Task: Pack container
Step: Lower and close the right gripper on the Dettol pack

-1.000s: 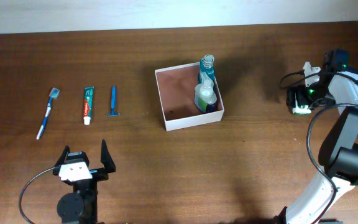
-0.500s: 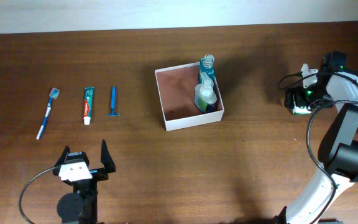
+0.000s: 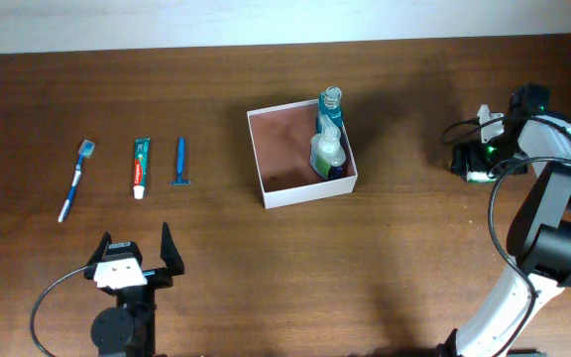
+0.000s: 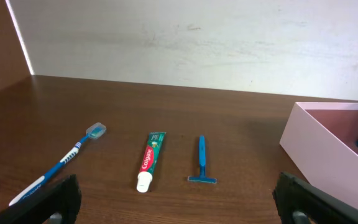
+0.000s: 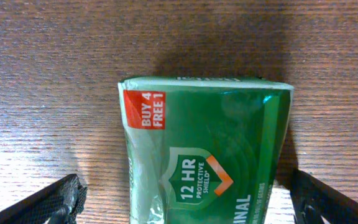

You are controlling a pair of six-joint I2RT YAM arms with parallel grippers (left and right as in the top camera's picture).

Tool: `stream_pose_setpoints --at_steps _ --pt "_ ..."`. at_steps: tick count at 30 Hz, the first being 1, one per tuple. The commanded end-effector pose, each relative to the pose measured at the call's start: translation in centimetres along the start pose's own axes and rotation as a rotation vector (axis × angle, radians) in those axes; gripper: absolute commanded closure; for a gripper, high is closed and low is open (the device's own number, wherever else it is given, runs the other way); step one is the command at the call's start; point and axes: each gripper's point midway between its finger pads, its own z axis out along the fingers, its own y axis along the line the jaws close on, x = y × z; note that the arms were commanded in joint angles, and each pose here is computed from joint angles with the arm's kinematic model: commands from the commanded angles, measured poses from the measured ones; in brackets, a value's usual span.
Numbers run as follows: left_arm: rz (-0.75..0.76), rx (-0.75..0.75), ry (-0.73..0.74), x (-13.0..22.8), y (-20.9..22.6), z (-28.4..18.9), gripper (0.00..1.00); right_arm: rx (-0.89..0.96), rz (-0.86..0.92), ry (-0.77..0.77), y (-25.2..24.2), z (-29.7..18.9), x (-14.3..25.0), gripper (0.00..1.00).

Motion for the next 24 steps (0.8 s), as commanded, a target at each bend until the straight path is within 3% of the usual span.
stream_pose_setpoints --at_steps 1,5,8,11,12,15,24 --pt "-0.01 -0.006 -0.001 0.2 0.1 0.0 0.01 -0.029 -0.003 0.018 0.7 1.0 0.4 0.01" --pt "-0.01 -0.007 -0.001 0.2 0.1 0.0 0.0 -0.029 -0.002 0.018 0.7 1.0 0.4 0.0" --pt "-0.01 -0.007 -0.001 0.2 0.1 0.0 0.01 -0.028 0.017 0.018 0.7 1.0 0.4 0.06" --pt "-0.01 -0.007 -0.001 0.2 0.1 0.0 0.0 -0.028 0.023 0.017 0.7 1.0 0.4 0.24" --pt "-0.01 -0.006 -0.001 0.2 0.1 0.0 0.01 -0.028 0.023 0.018 0.7 1.0 0.4 0.36" --pt "-0.01 -0.007 -0.001 0.2 0.1 0.0 0.01 -0.027 0.044 0.018 0.7 1.0 0.4 0.47" --pt "-0.01 -0.007 -0.001 0.2 0.1 0.0 0.01 -0.021 0.069 -0.003 0.3 -1.0 -1.1 0.53"
